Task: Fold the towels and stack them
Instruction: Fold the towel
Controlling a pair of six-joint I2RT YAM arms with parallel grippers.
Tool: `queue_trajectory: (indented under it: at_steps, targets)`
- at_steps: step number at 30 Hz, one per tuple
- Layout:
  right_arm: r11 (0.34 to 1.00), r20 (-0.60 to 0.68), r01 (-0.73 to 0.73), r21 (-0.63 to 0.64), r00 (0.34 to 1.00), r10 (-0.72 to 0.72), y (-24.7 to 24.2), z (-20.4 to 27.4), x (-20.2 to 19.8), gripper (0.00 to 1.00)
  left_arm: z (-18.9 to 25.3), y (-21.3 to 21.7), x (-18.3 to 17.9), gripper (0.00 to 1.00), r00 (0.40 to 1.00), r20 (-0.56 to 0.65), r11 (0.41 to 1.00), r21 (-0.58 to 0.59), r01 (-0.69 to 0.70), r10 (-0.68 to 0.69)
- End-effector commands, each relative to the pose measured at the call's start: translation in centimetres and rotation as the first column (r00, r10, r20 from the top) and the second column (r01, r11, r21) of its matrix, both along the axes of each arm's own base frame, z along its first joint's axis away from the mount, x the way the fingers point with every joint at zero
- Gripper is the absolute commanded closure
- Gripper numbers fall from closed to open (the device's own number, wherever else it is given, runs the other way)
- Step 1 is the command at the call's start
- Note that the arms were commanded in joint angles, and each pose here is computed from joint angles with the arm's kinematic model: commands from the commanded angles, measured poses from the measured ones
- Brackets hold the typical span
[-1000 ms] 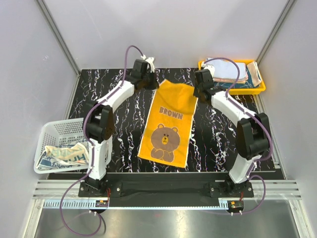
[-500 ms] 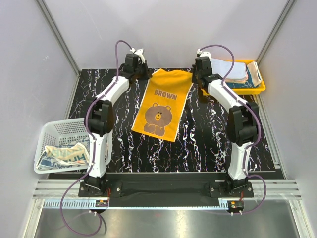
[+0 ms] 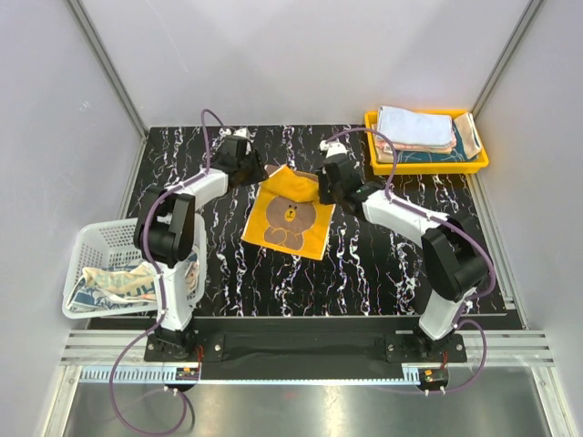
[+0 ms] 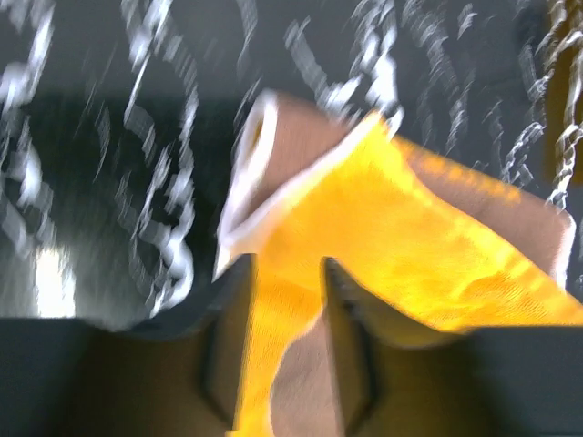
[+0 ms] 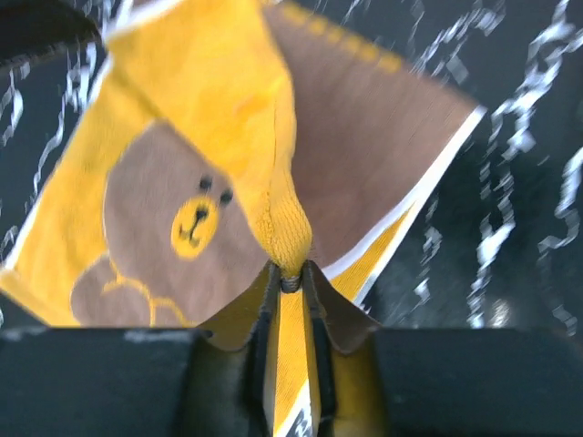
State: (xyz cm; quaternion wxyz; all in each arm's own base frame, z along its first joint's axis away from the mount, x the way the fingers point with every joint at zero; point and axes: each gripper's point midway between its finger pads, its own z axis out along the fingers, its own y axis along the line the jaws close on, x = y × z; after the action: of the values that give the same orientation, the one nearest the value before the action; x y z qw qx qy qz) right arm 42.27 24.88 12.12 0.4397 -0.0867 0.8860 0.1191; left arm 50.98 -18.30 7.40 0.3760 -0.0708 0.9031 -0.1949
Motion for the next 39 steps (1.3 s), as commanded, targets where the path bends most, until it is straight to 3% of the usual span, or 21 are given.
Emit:
queue_trajectory:
  at_steps: [1,4,9,11,12,13,15,18,25,32,39]
  targets:
    - [0.997,0.019,0.057,0.047,0.998,-0.058,-0.4,0.5,-0.8,0.77,4.1,0.9,0.2,0.53,0.988,0.122,0.995,-0.061,-0.084,0.091]
    - [0.995,0.003,0.082,0.048,0.997,-0.082,-1.4,0.2,-2.1,0.63,5.8,1.1,-0.9,0.45,0.985,0.144,0.993,-0.083,-0.089,0.100]
    - [0.991,0.005,0.132,0.015,0.991,-0.132,-3.0,1.6,-2.7,0.52,9.5,1.0,-0.7,0.41,0.979,0.186,0.994,-0.085,-0.073,0.087]
    - [0.987,-0.002,0.159,0.027,0.987,-0.159,-3.1,1.9,-2.5,0.50,8.4,0.0,-0.1,0.41,0.990,0.136,0.998,-0.062,-0.033,0.041]
    - [0.985,-0.007,0.170,0.034,0.985,-0.170,-3.1,1.9,-2.2,0.50,10.7,-0.9,1.3,0.41,0.983,0.181,0.997,-0.078,-0.006,0.020]
    - [0.984,-0.032,0.178,0.030,0.984,-0.177,-3.0,1.2,-1.9,0.51,8.2,-1.3,1.7,0.41,0.993,0.116,0.999,-0.054,0.006,0.000]
    - [0.980,-0.052,0.199,0.028,0.979,-0.198,-2.6,1.6,-1.0,0.54,9.4,-2.6,3.4,0.41,0.989,0.146,0.999,-0.023,0.029,-0.026]
    - [0.970,-0.129,0.244,-0.024,0.961,-0.245,-2.8,-0.7,0.2,0.57,7.4,-4.0,4.9,0.41,0.990,0.122,0.998,0.033,0.061,-0.065]
    - [0.958,-0.227,0.287,0.014,0.934,-0.277,-3.2,-3.2,0.7,0.58,2.8,-6.2,7.2,0.41,0.981,0.122,0.987,0.058,0.147,-0.153]
    - [0.959,-0.271,0.284,0.018,0.924,-0.269,-3.2,-5.7,0.0,0.59,-0.1,-6.9,7.5,0.40,0.975,0.104,0.980,0.060,0.190,-0.195]
    - [0.957,-0.289,0.289,0.013,0.918,-0.273,-3.3,-6.8,-0.4,0.64,0.5,-7.4,7.4,0.43,0.969,0.127,0.977,0.038,0.209,-0.212]
